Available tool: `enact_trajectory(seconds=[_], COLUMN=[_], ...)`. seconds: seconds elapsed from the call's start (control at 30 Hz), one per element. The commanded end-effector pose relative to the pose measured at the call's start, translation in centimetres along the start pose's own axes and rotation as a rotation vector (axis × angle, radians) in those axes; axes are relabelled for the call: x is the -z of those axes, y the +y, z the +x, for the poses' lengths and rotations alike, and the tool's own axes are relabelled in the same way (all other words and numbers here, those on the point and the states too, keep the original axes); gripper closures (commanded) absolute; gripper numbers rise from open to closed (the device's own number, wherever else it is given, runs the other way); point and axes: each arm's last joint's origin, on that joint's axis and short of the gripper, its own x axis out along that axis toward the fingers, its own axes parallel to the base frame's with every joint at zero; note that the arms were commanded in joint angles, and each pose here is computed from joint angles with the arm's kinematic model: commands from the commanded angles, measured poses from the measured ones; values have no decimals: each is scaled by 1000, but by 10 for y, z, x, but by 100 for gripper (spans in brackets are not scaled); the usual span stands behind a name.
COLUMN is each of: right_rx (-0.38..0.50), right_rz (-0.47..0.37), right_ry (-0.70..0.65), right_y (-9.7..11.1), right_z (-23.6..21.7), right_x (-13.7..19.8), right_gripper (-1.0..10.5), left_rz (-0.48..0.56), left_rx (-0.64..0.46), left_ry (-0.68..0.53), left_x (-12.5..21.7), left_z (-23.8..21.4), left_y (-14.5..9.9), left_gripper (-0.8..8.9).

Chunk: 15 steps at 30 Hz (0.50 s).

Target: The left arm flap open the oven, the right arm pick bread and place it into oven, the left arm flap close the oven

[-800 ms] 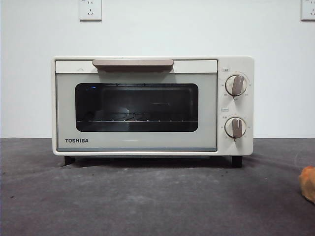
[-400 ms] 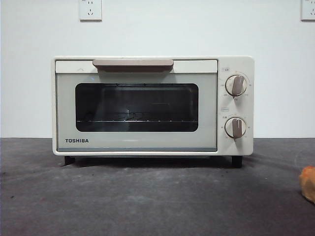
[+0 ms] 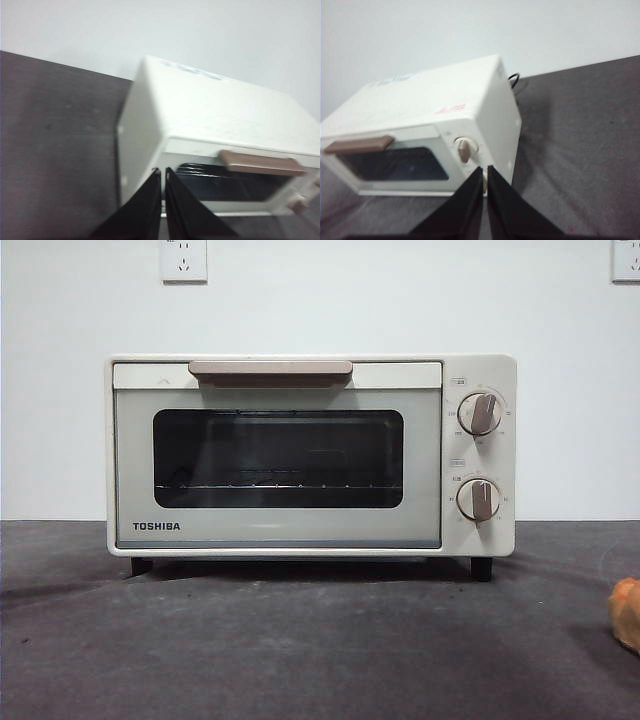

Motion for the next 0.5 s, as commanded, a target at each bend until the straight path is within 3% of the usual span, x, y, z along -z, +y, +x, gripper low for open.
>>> enact_trajectory(seconds=[0.03,0.27,0.5], right_rx=[-37,-139,-267], right_rz=[-111,-221,-215], right_ry=[9,42,150], right_y=[8,23,31], right_z=[-4,-6,0], right_x=[-17,-44,-53], right_gripper=[936,936,935], left_rz=[38,157,207], left_rx=[82,241,366], left_ry=[38,153,170], left_x=[-20,-43,-48], left_z=[3,7,3], left_y=[-11,-33,-47], left_gripper=[795,795,794])
